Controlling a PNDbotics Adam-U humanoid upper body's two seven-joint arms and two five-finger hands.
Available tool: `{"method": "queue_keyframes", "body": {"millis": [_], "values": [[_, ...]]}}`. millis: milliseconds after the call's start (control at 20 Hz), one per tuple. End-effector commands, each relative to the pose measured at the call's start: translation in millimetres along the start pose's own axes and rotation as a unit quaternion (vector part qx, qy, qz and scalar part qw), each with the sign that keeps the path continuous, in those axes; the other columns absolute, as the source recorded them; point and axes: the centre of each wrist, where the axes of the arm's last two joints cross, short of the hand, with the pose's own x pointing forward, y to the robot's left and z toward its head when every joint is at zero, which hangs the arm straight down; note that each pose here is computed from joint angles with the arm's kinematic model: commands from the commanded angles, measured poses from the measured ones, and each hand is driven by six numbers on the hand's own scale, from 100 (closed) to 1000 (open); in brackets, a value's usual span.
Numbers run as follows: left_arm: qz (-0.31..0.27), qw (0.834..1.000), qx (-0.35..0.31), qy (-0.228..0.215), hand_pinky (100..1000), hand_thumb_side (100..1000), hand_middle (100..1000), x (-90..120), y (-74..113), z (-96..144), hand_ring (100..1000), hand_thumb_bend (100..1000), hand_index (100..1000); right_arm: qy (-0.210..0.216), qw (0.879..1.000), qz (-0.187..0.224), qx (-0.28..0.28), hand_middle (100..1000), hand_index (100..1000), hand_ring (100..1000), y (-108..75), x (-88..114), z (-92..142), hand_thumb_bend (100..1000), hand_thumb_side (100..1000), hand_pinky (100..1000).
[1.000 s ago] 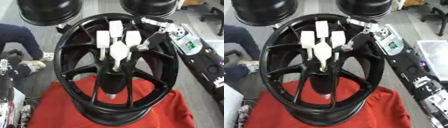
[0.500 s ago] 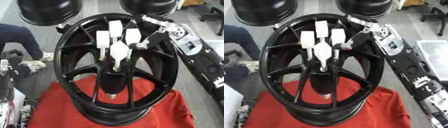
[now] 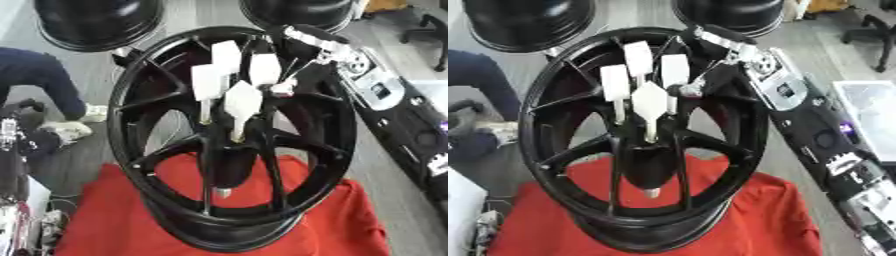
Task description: Pull the pin out of the wheel hub.
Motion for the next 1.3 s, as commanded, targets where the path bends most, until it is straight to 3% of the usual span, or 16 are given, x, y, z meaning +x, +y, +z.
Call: {"method": "queue_keyframes", "body": {"millis": [50, 400, 450, 500, 700, 850, 1000, 1200, 1300], "values": [[-0.005, 1.0, -0.002, -0.011, 687, 822, 697, 6.1, 2.2, -3.0, 837, 272, 674, -0.022, 0.999, 0.036, -0.017, 544, 392, 715, -35.0, 24.0, 4.3, 336, 122, 767], [-0.01, 1.0, -0.002, -0.007, 687, 822, 697, 4.7, 4.5, -1.8, 838, 271, 674, -0.036, 0.994, 0.068, -0.077, 545, 391, 713, -88.8, 53.6, 20.3, 331, 136, 770], [-0.01, 1.0, -0.002, -0.007, 687, 822, 698, 4.5, 4.9, -1.6, 838, 271, 674, -0.036, 0.992, 0.073, -0.092, 548, 391, 712, -97.9, 57.8, 23.6, 175, 289, 770], [-0.011, 1.0, -0.001, -0.006, 687, 822, 698, 4.3, 5.3, -1.4, 838, 272, 674, -0.037, 0.991, 0.076, -0.106, 545, 391, 712, -106.1, 61.4, 26.9, 330, 141, 771], [-0.015, 1.0, 0.002, -0.004, 687, 822, 698, 3.8, 8.2, -0.8, 839, 272, 674, -0.036, 0.98, 0.093, -0.172, 548, 394, 712, -141.3, 75.5, 52.2, 328, 158, 773], [-0.019, 1.0, 0.008, -0.003, 687, 822, 697, 3.6, 11.8, -0.2, 839, 272, 674, -0.019, 0.967, 0.108, -0.228, 548, 393, 710, -162.2, 78.5, 88.6, 323, 157, 773], [-0.021, 1.0, 0.019, -0.003, 687, 835, 698, 4.1, 15.8, -0.1, 839, 257, 674, 0.026, 0.95, 0.111, -0.292, 549, 393, 711, -175.3, 68.6, 141.3, 325, 144, 773], [-0.022, 0.999, 0.039, -0.007, 687, 822, 697, 6.0, 21.8, -0.3, 840, 271, 674, 0.129, 0.911, 0.113, -0.376, 549, 425, 707, -185.0, 50.7, 223.9, 369, 150, 765], [-0.021, 0.999, 0.049, -0.009, 687, 823, 697, 6.7, 23.6, -0.6, 840, 271, 674, 0.176, 0.887, 0.095, -0.416, 569, 510, 711, -181.8, 39.7, 258.5, 460, 204, 764]]}}
